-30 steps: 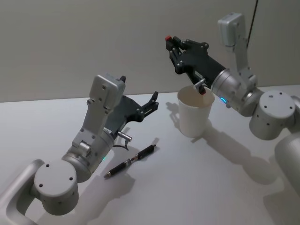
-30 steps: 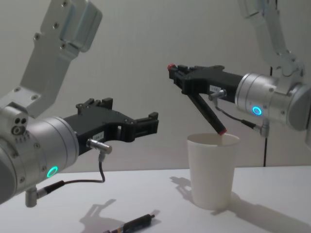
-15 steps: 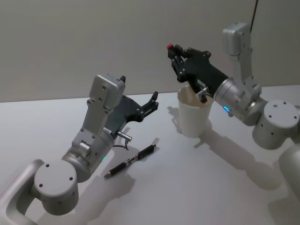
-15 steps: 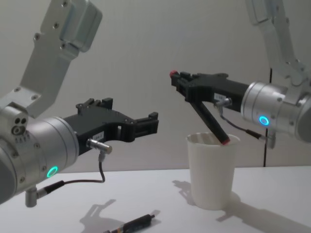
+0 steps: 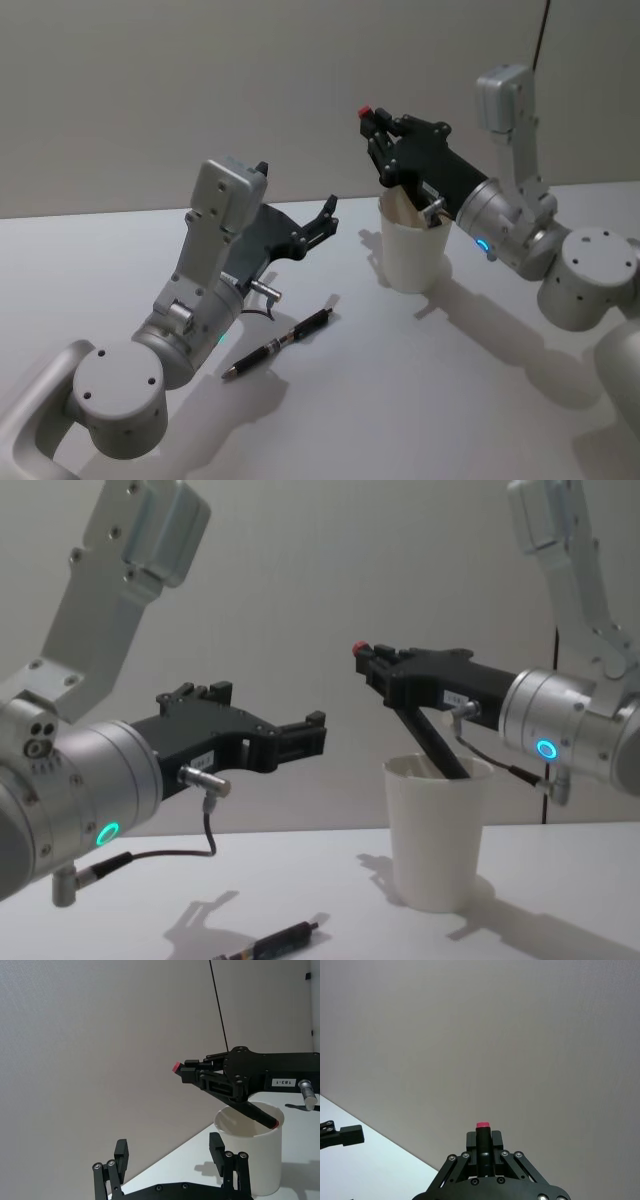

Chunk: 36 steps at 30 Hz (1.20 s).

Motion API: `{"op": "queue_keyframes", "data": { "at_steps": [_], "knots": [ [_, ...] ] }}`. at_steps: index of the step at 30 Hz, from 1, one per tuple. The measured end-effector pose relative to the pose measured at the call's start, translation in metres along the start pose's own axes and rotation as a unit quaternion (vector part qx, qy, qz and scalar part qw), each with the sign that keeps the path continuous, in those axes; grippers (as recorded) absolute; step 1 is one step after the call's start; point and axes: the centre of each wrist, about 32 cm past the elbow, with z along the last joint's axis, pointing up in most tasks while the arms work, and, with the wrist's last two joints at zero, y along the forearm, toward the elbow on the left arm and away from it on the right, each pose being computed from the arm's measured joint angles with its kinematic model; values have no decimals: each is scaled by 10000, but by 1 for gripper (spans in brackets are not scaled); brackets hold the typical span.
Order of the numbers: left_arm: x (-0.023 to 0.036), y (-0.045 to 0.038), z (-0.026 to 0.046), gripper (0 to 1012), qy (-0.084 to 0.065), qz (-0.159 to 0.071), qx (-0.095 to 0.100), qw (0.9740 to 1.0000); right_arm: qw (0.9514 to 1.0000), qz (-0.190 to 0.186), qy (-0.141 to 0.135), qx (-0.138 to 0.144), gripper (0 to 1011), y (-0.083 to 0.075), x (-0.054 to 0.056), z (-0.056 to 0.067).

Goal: Place the pen into the pen holder.

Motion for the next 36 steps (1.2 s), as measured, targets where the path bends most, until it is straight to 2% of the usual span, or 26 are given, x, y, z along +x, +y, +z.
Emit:
{"op": "queue_keyframes", "data": {
  "at_steps": [7, 9, 12, 14, 15, 19, 20, 21, 24, 27, 30, 31, 34, 36],
  "knots": [
    [0, 0, 0, 1003, 0, 0, 0, 10000, 10000, -5, 24, 2, 168, -3, -13, -24],
    [0, 0, 0, 1002, 0, 0, 0, 10000, 10000, -6, 28, 5, 205, -3, -16, -29],
    [0, 0, 0, 1003, 0, 0, 0, 10000, 10000, -8, 32, 7, 302, -4, -18, -34],
    [0, 0, 0, 1003, 0, 0, 0, 10000, 10000, -9, 35, 7, 332, -4, -20, -37],
    [0, 0, 0, 1003, 0, 0, 0, 10000, 10000, -9, 35, 7, 391, -4, -20, -38],
    [0, 0, 0, 1003, 0, 0, 0, 10000, 10000, -11, 38, 7, 517, -5, -23, -43],
    [0, 0, 0, 1003, 0, 0, 0, 10000, 10000, -11, 39, 8, 580, -5, -23, -44],
    [0, 0, 0, 1003, 0, 0, 0, 10000, 10000, -11, 40, 8, 580, -5, -24, -44],
    [0, 0, 0, 1003, 0, 0, 0, 10000, 10000, -11, 42, 7, 701, -5, -26, -47],
    [0, 0, 0, 1003, 0, 0, 0, 10000, 10000, -11, 44, 7, 759, -5, -28, -48],
    [0, 0, 0, 1003, 0, 0, 0, 10000, 10000, -11, 47, 8, 864, -5, -29, -50],
    [0, 0, 0, 1003, 0, 0, 0, 10000, 10000, -11, 47, 8, 864, -5, -29, -50],
    [0, 0, 0, 1003, 0, 0, 0, 10000, 10000, -14, 42, 10, 980, -13, -26, -43],
    [0, 0, 0, 1003, 0, 0, 0, 10000, 10000, -19, 32, 19, 1001, -24, -18, -24]
  ]
}}
